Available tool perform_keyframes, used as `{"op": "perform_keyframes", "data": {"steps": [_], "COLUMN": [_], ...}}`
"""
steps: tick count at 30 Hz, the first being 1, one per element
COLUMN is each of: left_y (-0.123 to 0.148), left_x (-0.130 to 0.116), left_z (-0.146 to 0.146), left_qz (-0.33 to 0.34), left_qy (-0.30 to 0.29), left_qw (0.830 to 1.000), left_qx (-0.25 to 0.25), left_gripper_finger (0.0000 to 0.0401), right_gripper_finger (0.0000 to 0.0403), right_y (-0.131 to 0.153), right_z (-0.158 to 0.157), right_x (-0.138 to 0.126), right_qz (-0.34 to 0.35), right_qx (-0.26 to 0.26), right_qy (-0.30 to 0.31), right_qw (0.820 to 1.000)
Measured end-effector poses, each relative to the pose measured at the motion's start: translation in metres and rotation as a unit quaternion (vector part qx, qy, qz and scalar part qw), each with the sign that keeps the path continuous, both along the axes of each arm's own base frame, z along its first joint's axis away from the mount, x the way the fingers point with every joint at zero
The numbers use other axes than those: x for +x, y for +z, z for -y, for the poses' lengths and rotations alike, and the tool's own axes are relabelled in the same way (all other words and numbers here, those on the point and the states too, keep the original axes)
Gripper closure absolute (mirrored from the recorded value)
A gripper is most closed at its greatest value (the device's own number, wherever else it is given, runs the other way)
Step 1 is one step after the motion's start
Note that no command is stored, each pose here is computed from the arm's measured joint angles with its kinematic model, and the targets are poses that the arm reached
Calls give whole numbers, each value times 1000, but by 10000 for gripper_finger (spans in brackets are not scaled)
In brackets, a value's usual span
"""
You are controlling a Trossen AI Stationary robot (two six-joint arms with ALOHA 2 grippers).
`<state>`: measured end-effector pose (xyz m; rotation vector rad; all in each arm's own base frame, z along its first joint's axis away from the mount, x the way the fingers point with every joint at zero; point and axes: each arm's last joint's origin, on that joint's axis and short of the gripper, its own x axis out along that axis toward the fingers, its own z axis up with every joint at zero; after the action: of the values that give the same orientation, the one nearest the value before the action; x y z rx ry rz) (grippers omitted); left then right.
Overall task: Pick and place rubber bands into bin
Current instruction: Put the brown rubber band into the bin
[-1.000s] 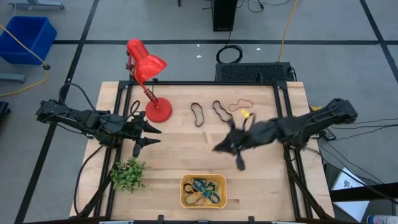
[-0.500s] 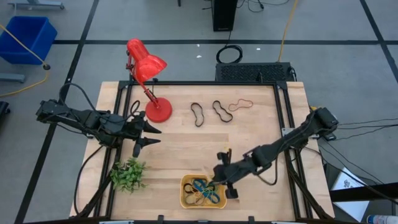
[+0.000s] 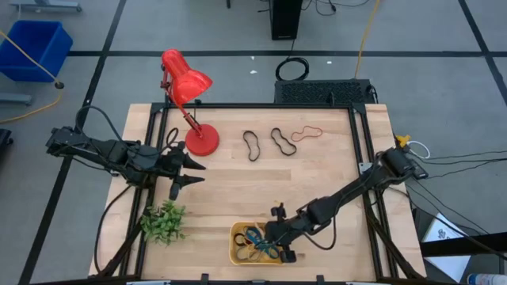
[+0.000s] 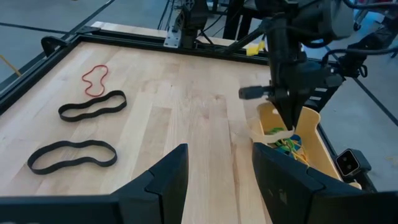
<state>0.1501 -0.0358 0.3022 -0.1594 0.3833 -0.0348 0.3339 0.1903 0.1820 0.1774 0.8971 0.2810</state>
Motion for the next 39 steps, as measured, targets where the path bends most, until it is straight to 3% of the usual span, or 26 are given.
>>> {"op": "perform_keyframes", "data": {"steps": [16, 26, 31, 39], "left_y": [-3, -3, -3, -3], "left_x": [-1, -1, -1, -1], "left_z": [0, 0, 0, 0], "left_qz": [-15, -15, -14, -15], "left_qy": [0, -2, -2, -2], "left_qw": [1000, 1000, 1000, 1000], "left_qx": [5, 8, 9, 9], "left_gripper_finger": [217, 217, 217, 217], "right_gripper_finger": [402, 372, 346, 271], "right_y": [-14, -12, -11, -10], "right_z": [-2, -3, -4, -4], "right_x": [4, 6, 7, 7], "right_qz": [-17, -2, 3, 4], "right_qx": [10, 19, 23, 23], "right_qy": [-19, -20, -20, -19], "right_qw": [1000, 1000, 1000, 1000]}}
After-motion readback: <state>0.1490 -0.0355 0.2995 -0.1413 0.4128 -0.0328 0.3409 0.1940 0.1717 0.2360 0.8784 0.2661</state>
